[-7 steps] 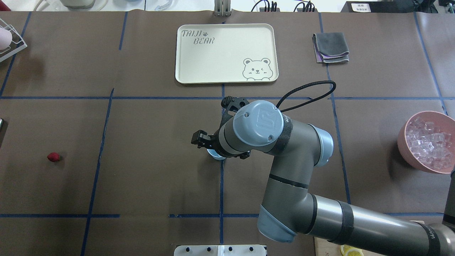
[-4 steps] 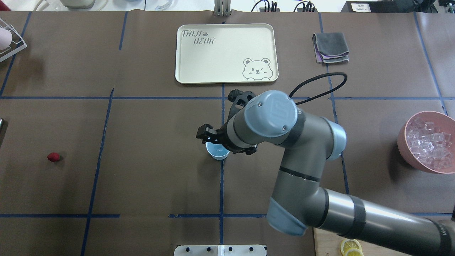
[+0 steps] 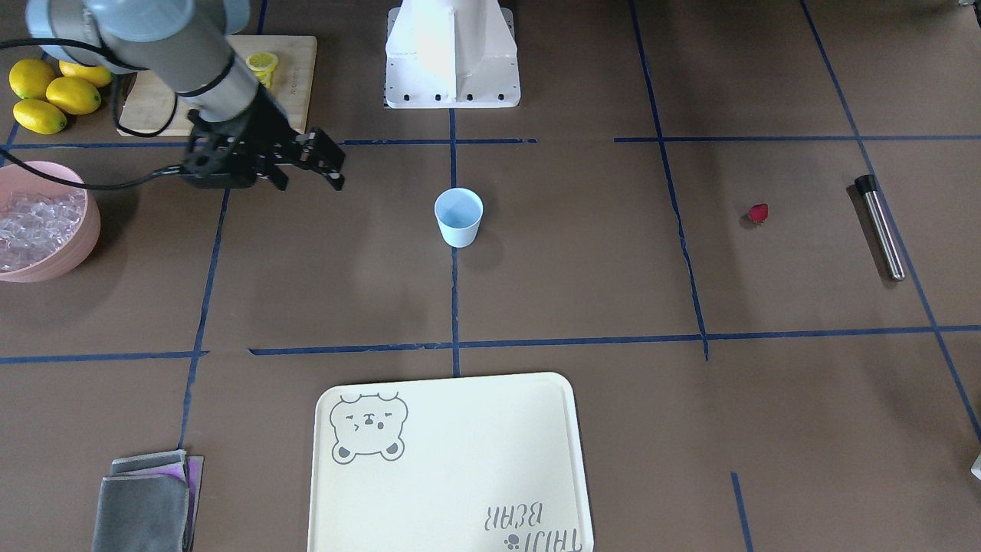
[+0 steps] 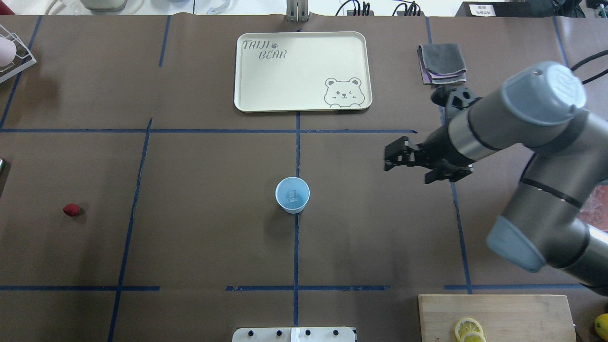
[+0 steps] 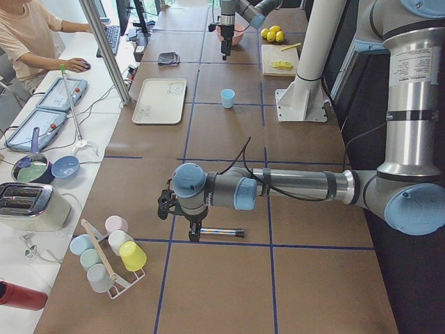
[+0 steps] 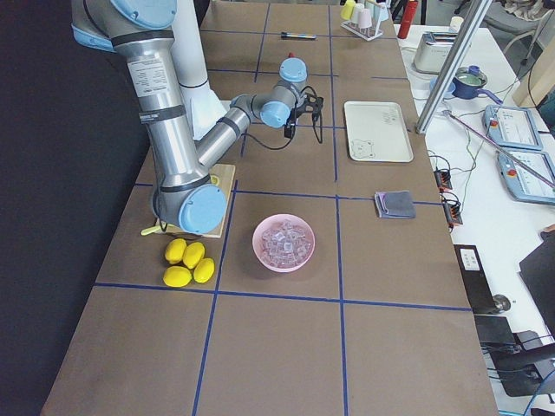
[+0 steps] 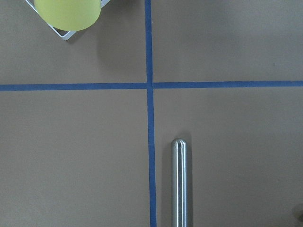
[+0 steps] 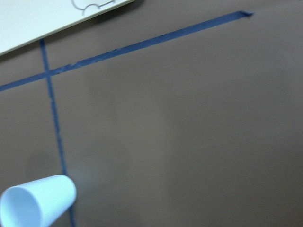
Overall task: Mash ice and strawberries in cup
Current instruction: 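Move the right gripper back over the pink bowl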
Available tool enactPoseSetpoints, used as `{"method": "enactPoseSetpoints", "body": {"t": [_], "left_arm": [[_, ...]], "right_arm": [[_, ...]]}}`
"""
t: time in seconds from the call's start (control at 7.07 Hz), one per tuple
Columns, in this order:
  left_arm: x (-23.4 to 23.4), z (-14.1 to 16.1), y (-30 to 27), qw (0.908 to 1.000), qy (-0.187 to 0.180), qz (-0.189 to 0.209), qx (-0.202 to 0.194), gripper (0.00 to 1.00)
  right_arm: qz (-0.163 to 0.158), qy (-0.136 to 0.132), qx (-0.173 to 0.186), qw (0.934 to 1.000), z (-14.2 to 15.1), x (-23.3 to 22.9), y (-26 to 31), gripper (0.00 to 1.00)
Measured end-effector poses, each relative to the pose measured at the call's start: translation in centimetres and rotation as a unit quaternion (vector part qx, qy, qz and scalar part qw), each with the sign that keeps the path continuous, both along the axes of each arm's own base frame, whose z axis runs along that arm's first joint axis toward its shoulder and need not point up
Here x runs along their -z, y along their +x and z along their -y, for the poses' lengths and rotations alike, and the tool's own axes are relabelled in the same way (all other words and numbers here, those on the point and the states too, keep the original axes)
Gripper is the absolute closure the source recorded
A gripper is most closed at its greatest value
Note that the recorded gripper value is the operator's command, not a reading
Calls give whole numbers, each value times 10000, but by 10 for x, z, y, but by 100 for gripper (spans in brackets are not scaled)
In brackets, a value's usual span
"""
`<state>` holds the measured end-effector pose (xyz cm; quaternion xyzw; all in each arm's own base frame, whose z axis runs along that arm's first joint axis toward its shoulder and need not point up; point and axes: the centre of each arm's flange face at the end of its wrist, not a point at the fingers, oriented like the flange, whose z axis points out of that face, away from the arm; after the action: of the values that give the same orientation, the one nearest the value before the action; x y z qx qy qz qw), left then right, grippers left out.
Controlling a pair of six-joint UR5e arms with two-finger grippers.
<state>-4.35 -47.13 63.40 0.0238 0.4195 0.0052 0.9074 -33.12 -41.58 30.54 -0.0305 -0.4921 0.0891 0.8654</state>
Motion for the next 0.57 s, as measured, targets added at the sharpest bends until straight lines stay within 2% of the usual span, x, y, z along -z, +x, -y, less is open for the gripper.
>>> {"method": "enactPoseSetpoints", "body": {"t": [0.28,0.42,0.57], "left_arm": [[0,-1,0,10000,3,0,-3,0],[0,-1,0,10000,3,0,-5,0],[0,-1,0,10000,1,0,-7,0]], "right_arm": [[-472,319,257,9980,-3,-84,83,2],[-713,402,296,9962,-4,-123,124,2],[-917,371,200,9949,-5,-155,163,4]]}}
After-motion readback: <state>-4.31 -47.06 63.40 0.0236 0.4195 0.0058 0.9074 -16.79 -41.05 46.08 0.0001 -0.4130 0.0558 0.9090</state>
